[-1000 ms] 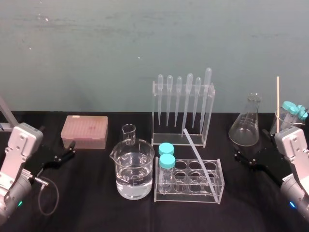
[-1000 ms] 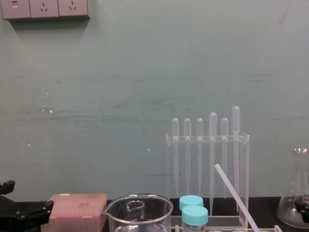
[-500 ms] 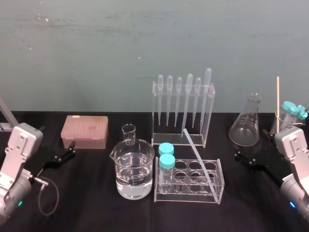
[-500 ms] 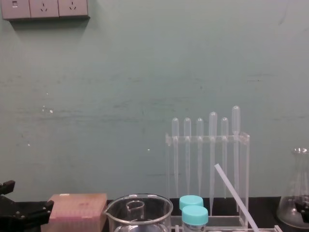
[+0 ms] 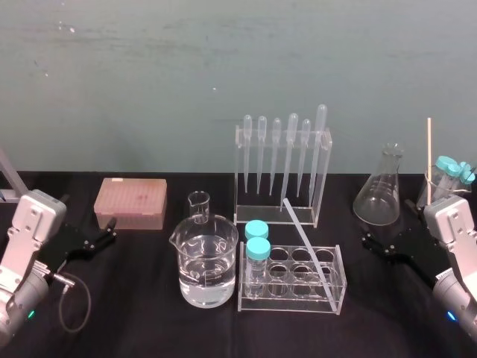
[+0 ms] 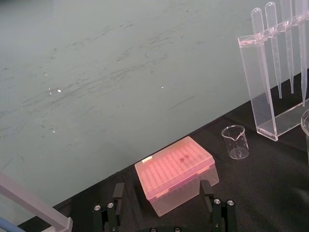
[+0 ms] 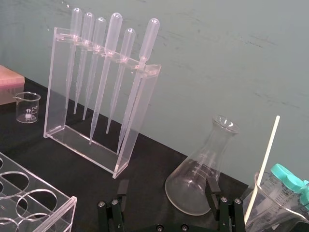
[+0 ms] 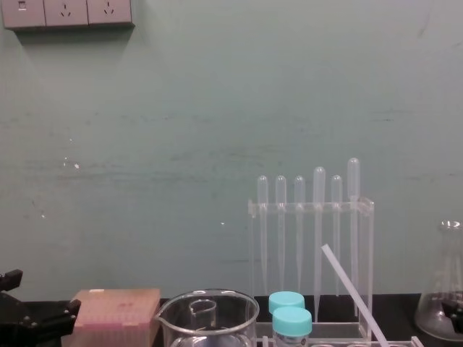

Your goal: Pick up the stirring rod with one hand, then place it down.

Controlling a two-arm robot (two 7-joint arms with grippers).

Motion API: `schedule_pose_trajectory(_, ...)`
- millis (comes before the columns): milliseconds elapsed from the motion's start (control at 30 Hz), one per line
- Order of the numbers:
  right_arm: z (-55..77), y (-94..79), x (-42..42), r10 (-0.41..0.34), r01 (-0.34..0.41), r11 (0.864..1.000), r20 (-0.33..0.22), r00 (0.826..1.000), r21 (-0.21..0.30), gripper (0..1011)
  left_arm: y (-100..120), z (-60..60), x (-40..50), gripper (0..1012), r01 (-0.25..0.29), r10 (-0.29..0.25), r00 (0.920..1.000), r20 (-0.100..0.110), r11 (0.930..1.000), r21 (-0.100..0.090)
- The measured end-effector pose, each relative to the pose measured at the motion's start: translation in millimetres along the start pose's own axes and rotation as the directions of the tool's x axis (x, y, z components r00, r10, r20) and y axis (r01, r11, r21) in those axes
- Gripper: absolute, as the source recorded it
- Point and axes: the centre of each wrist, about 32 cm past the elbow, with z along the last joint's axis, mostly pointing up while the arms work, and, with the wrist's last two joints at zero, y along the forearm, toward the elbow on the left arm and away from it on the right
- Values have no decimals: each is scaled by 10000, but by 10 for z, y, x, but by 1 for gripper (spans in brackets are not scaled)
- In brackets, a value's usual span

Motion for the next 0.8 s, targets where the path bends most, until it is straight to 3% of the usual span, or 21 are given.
schedule_pose_trajectory(600, 2, 1, 4, -24, 24, 10000, -1, 10000, 23, 1000, 0, 0, 0, 1000, 0, 0, 10000, -1, 10000, 0)
schedule_pose_trajectory(733, 2, -14, 18, -179, 181, 9996, -102, 9998, 230, 1000, 0, 0, 0, 1000, 1, -1, 10000, 0, 10000, 0)
schedule_pose_trajectory(800, 1, -27, 30, -393, 411, 9970, -294, 9988, 649, 1000, 0, 0, 0, 1000, 0, 0, 10000, 0, 10000, -1)
